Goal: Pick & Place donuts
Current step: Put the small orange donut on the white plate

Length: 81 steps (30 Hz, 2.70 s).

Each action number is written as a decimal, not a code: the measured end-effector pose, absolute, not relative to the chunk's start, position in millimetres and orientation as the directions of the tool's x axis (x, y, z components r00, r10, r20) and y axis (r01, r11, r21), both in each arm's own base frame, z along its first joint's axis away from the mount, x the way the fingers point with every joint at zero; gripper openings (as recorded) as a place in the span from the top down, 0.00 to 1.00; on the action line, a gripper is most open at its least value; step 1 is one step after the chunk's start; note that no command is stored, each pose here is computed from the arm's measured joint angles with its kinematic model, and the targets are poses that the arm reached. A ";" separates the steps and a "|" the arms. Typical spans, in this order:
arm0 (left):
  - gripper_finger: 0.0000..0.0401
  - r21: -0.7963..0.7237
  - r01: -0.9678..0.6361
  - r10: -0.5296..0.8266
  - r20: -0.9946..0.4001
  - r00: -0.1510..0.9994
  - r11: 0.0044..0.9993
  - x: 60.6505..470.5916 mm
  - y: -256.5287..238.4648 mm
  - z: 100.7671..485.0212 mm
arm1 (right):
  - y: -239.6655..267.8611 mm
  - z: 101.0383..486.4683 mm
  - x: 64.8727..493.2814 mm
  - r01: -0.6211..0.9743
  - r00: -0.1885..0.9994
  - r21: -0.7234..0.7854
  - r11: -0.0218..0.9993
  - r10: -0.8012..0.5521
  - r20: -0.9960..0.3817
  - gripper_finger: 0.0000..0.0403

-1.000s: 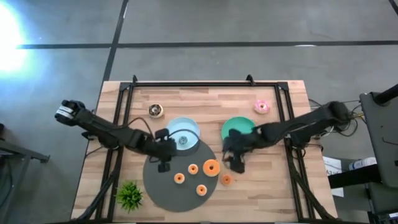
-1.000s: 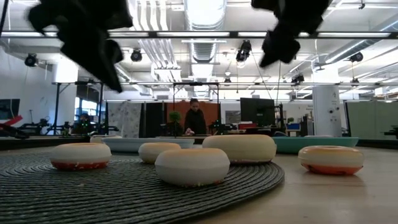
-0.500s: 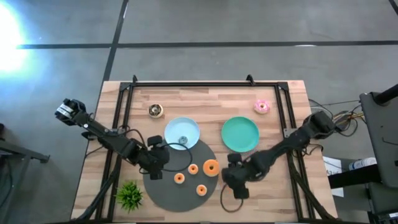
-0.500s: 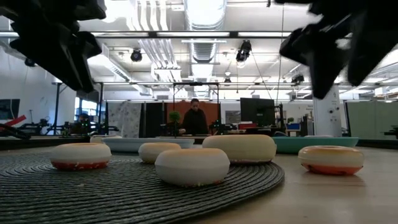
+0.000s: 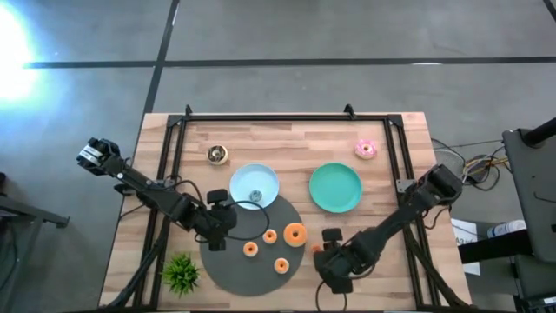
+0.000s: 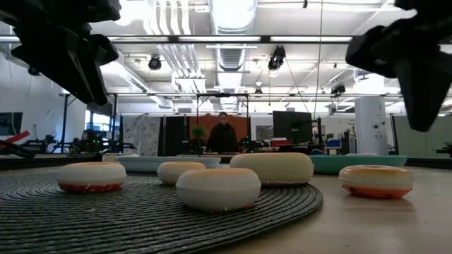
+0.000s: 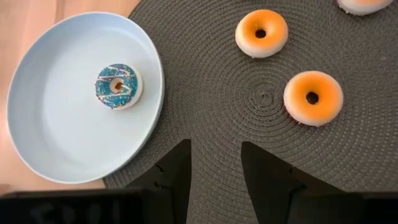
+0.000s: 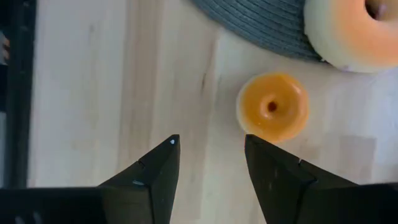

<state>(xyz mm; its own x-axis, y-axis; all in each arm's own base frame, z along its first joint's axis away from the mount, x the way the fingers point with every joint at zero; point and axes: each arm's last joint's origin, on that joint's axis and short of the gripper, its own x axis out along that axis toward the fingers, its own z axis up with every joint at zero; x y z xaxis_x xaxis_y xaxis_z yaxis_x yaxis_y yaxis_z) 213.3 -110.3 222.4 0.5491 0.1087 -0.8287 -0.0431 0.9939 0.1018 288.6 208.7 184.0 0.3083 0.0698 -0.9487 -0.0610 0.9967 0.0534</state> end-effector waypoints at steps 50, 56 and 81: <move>0.71 0.370 -0.472 0.572 -0.234 0.786 0.800 244.8 -100.9 276.6 | 24.5 230.9 294.6 0.096 0.945 0.987 0.131 -0.325 -0.049 0.97; 0.71 0.299 -0.530 0.593 -0.185 0.784 0.794 264.3 -80.7 279.1 | 22.5 236.7 318.1 -0.061 0.933 0.997 0.053 -0.351 0.076 0.97; 0.71 0.371 -0.578 0.662 -0.154 0.734 0.727 292.7 -53.2 267.6 | 18.0 233.5 347.8 -0.157 0.915 0.975 -0.160 -0.396 0.082 0.97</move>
